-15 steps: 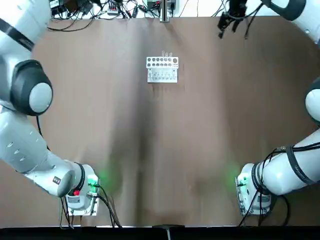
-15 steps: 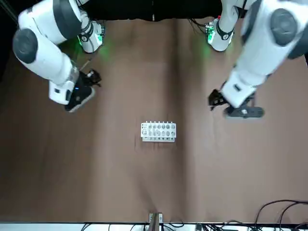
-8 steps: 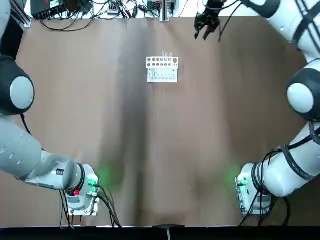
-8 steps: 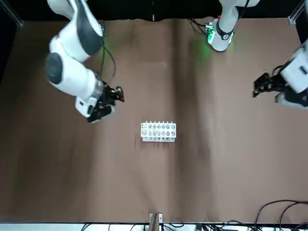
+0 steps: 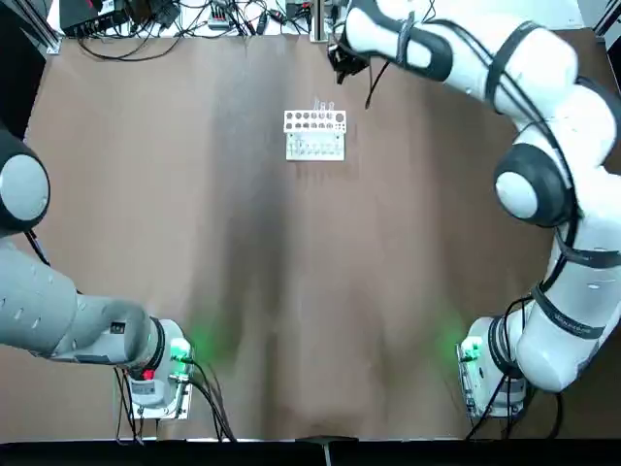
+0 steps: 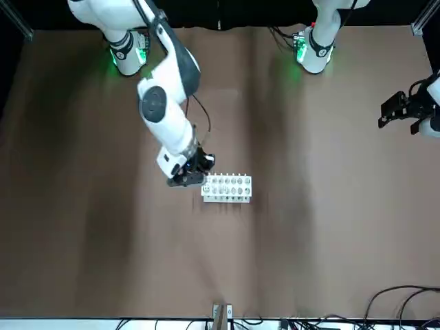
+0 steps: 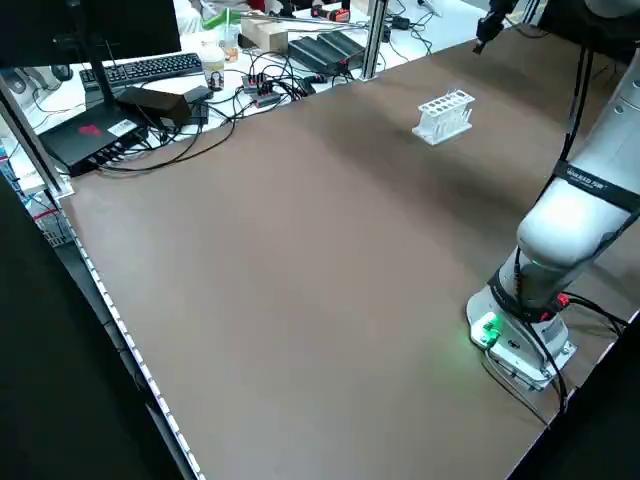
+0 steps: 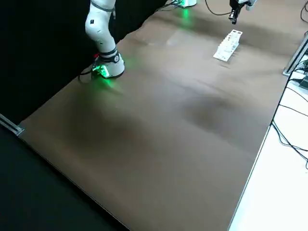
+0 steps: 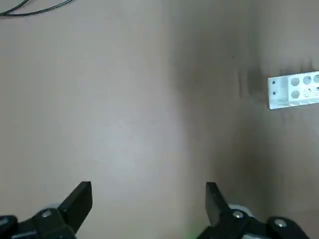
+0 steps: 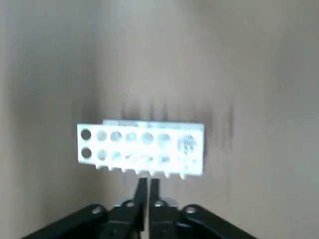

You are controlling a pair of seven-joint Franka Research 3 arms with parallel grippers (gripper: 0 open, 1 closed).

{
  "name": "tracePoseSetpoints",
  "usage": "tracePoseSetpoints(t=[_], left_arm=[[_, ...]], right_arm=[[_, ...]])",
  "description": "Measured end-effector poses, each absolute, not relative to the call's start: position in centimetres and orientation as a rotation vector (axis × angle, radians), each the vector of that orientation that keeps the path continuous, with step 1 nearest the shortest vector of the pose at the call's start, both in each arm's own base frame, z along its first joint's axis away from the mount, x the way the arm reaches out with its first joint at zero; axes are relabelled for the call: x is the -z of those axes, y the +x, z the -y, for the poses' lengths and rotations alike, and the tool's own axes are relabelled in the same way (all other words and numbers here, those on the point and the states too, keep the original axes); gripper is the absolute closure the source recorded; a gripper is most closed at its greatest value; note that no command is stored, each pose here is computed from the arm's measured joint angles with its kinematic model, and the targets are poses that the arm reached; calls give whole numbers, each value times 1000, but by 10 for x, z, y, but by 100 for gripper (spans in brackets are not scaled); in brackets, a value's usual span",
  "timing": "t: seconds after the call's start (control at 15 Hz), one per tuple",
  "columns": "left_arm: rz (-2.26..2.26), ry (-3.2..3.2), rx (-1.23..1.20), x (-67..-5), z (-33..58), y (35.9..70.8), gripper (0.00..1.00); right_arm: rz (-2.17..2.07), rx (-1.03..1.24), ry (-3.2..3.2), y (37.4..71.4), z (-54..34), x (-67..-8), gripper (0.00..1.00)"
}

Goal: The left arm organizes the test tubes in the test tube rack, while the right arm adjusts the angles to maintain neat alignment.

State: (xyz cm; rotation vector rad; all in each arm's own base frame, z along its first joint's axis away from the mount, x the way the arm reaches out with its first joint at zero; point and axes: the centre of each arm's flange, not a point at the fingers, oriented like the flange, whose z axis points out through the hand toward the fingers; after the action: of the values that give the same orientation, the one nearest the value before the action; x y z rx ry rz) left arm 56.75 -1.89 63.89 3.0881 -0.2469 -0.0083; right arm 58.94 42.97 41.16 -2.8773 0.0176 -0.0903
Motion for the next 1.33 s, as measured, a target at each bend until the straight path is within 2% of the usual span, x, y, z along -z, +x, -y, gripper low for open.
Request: tracePoseSetpoints(t=[0.6, 0.8, 1.33], left_arm=[[279, 3102, 15, -637, 32, 567, 0], [285, 3101, 27, -633, 34, 567, 0], [283, 3101, 31, -632, 36, 567, 0]], right_arm=[[-43, 271, -2887, 625, -458, -341, 96], [-20, 308, -2889, 626, -465, -324, 96], [22, 304, -2889, 613, -482, -323, 96]])
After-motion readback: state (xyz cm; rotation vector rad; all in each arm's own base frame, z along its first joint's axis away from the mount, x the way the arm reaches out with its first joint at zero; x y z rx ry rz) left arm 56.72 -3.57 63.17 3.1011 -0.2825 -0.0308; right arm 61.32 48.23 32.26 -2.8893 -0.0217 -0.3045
